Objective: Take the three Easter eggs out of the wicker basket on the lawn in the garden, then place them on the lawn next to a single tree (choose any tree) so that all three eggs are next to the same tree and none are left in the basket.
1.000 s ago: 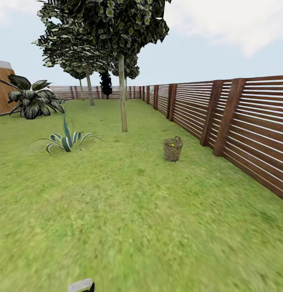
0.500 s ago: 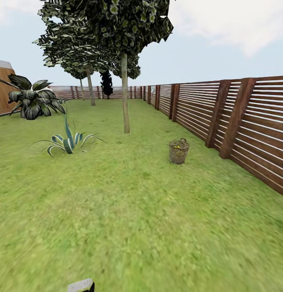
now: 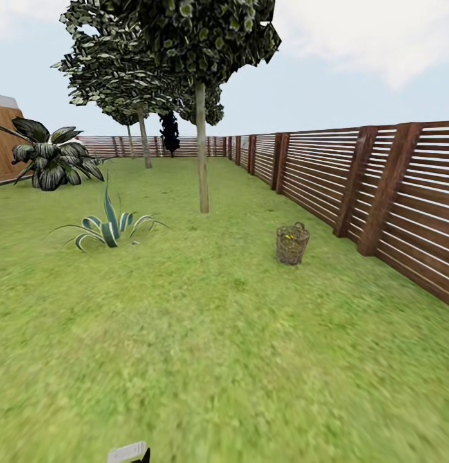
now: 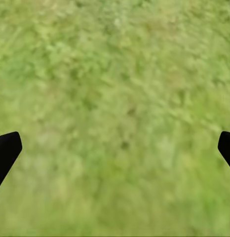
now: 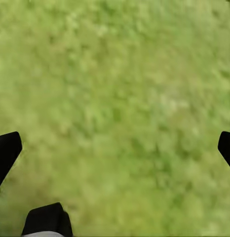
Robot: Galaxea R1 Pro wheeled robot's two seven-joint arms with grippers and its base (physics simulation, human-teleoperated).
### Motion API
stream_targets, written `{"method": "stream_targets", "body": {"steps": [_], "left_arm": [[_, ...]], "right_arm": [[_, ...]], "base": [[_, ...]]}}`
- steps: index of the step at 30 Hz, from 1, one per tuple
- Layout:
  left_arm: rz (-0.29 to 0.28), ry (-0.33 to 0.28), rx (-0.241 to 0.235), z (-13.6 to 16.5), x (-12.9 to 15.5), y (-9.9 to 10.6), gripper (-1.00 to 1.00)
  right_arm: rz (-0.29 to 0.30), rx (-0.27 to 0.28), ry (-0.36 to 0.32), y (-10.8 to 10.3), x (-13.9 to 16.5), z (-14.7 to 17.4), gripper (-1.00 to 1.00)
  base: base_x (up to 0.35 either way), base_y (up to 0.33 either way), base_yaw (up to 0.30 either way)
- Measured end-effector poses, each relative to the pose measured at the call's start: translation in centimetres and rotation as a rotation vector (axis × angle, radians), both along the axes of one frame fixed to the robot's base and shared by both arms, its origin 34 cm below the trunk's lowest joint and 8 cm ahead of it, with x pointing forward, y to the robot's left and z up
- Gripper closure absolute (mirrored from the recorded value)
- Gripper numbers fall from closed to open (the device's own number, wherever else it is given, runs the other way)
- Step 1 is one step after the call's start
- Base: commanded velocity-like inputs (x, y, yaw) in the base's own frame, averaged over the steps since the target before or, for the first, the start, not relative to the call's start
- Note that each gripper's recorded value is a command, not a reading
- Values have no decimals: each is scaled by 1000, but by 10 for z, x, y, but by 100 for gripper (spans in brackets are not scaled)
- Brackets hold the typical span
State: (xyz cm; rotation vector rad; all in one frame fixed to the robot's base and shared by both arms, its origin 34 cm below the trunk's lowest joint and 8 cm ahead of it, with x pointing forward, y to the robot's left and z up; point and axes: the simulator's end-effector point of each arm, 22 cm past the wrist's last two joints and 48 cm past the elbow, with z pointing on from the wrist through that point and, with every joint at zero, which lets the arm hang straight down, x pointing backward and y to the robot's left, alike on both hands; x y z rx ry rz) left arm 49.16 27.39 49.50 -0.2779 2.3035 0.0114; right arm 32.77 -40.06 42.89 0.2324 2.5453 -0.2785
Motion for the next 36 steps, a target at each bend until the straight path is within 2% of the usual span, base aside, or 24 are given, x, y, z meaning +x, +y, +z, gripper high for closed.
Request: {"method": "stream_targets", "body": {"steps": [36], "left_arm": [[-2, 0, -1, 0, 0, -1, -100]], "right_arm": [[1, 1, 2, 0, -1, 0, -100]], "base": [[276, 188, 0]]}}
